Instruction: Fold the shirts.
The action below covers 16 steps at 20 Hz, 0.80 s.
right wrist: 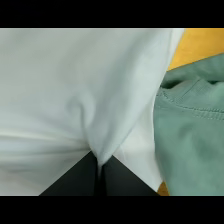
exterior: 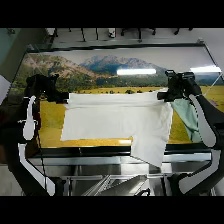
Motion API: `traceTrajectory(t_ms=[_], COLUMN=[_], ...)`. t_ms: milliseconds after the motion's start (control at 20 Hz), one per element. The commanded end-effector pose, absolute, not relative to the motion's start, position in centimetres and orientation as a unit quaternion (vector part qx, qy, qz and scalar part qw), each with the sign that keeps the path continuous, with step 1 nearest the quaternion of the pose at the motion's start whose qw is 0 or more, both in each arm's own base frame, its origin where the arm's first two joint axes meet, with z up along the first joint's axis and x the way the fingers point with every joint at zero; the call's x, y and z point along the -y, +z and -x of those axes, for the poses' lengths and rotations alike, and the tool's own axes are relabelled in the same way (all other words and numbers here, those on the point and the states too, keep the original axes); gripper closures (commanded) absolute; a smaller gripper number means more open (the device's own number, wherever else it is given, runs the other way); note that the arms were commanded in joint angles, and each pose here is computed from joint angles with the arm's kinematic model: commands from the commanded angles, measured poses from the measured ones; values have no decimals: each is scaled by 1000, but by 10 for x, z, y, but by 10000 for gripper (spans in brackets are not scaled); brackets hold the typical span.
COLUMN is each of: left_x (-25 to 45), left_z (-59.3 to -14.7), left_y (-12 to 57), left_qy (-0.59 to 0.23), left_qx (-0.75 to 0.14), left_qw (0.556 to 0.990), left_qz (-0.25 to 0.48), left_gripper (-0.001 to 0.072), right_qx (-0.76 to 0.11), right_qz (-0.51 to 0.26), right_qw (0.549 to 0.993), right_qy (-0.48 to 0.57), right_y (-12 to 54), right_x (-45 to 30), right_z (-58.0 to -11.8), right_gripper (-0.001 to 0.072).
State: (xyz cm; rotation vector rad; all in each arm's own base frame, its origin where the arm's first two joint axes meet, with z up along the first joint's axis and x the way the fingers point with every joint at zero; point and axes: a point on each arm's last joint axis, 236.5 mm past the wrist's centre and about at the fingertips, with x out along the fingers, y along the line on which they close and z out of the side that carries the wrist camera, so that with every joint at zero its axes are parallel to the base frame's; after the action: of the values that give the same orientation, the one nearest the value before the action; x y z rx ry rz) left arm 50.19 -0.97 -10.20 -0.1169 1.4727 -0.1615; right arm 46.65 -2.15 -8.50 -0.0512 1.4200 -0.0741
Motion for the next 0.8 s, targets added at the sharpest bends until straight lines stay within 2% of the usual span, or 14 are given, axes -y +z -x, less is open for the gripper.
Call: traceTrajectory(t_ms=[0, 250, 300, 350, 400, 600, 750], left_x=[14, 15, 23, 32, 39, 31, -5], left_z=[-508, -518, -519, -520, -521, -500, -473], left_y=[-106, -93, -92, -89, -87, -64, -23], left_qy=[-74, -74, -83, -93, -102, -101, -78], left_qx=[-669, -658, -655, -652, -648, -670, -678], left_qw=[738, 749, 750, 751, 752, 731, 724], left_qz=[35, 26, 36, 48, 62, 77, 105], left_gripper=[685, 684, 551, 241, -1, -2, -2], right_qx=[-653, -644, -643, -642, -641, -640, -640], right_qz=[14, -8, -17, -24, -29, -25, -45], right_qw=[756, 764, 765, 766, 767, 767, 764], right_qy=[-47, -36, -32, -29, -27, -44, -66], right_y=[-90, -90, -89, -86, -79, -11, 38], right_x=[21, 11, 7, 3, 1, 18, 42], right_z=[-465, -471, -472, -473, -475, -466, -427], right_gripper=[696, 683, 606, 392, 283, 281, 281])
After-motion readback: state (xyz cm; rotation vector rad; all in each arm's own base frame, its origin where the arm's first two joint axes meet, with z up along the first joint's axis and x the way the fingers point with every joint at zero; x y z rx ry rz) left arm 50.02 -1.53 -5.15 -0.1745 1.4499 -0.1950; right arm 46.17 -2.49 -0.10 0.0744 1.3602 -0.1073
